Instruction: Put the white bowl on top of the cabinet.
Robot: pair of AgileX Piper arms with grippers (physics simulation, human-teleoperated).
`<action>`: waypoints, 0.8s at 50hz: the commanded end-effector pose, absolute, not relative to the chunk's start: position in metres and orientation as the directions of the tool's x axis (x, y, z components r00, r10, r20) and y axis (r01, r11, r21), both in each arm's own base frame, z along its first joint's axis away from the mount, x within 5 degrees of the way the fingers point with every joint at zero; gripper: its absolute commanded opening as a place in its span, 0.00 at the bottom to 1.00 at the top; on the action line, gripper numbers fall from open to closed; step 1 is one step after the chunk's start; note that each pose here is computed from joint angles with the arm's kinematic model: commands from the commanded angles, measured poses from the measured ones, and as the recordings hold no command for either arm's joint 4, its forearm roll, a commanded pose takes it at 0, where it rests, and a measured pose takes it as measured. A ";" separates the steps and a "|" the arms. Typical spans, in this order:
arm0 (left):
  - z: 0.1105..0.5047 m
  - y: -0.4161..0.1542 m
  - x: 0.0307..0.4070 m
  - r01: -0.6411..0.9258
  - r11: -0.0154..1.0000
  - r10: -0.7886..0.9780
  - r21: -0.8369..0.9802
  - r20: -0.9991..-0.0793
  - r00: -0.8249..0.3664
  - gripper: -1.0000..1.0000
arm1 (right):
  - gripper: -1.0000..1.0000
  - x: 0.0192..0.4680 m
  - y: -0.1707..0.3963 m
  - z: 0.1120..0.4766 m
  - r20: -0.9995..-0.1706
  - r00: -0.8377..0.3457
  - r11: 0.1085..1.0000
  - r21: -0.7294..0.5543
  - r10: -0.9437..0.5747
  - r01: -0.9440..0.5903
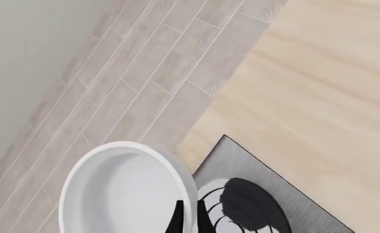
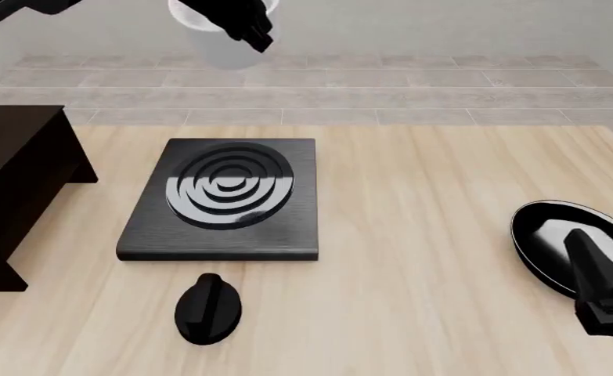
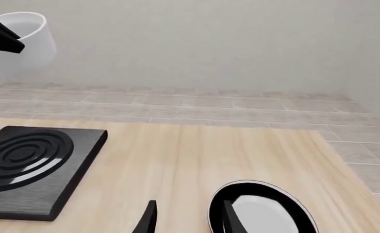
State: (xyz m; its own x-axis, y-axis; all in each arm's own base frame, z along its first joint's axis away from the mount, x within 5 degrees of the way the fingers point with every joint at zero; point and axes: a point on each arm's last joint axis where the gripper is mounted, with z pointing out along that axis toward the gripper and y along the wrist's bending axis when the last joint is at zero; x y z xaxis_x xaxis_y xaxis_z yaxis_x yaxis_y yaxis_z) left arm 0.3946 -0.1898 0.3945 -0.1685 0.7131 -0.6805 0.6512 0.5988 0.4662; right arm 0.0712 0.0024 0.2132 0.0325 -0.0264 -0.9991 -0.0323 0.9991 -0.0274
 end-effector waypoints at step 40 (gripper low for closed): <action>0.450 -0.091 0.354 0.475 0.730 0.648 0.491 -0.719 -0.252 0.00 | 1.00 0.069 0.003 0.213 -0.999 0.041 0.999 -0.010 -0.008 -0.048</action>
